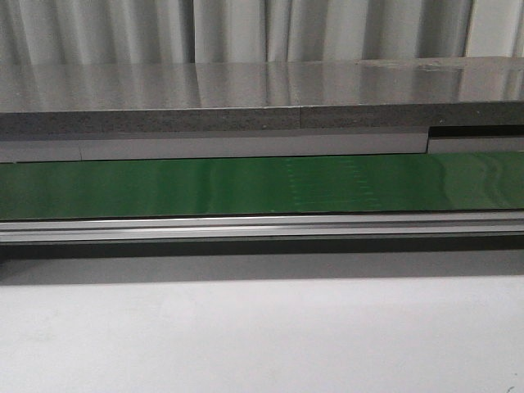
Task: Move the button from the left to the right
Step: 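Close the left gripper around the black body of the yellow button, then lift the button and lower it onto the conveyor belt's near end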
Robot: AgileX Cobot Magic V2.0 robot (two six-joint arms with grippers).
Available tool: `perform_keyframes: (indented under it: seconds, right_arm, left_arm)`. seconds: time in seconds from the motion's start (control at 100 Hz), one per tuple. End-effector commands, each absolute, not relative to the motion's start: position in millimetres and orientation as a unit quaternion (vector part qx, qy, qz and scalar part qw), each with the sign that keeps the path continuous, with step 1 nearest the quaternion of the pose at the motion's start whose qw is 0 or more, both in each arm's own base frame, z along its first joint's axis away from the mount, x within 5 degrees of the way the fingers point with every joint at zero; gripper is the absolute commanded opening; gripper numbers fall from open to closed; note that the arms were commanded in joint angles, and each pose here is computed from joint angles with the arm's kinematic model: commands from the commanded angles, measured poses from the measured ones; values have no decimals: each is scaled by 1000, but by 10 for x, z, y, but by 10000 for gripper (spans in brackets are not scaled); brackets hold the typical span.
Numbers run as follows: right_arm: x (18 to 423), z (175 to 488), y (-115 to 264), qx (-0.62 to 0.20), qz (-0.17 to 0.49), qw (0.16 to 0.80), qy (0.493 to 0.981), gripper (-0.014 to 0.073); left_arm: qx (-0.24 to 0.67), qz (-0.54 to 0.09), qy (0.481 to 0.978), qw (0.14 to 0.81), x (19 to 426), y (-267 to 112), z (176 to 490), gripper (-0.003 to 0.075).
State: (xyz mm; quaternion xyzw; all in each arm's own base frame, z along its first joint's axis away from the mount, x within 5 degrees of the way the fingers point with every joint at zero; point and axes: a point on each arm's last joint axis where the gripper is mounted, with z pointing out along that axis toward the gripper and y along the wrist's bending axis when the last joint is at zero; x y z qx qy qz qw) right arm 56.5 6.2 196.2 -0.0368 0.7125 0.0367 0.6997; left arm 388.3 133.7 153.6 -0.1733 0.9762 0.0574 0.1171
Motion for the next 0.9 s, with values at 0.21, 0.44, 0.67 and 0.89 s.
perform_keyframes:
  seconds: [0.21, 0.44, 0.67, 0.89]
  right_arm:
    - [539, 2105, 49, -30, 34, 742, 668, -68]
    - [539, 2105, 49, -30, 34, 742, 668, -68]
    - [539, 2105, 49, -30, 34, 742, 668, -68]
    - [539, 2105, 49, -30, 34, 742, 668, -68]
  left_arm:
    - [-176, 65, 967, 173, 3914, 1353, 1927, -20]
    - [-181, 62, 956, 224, 3856, 1303, 2382, -20]
    - [-163, 48, 950, 264, 3752, 1059, 2796, -20]
    - [-104, 34, 962, 251, 3785, 630, 2838, -20]
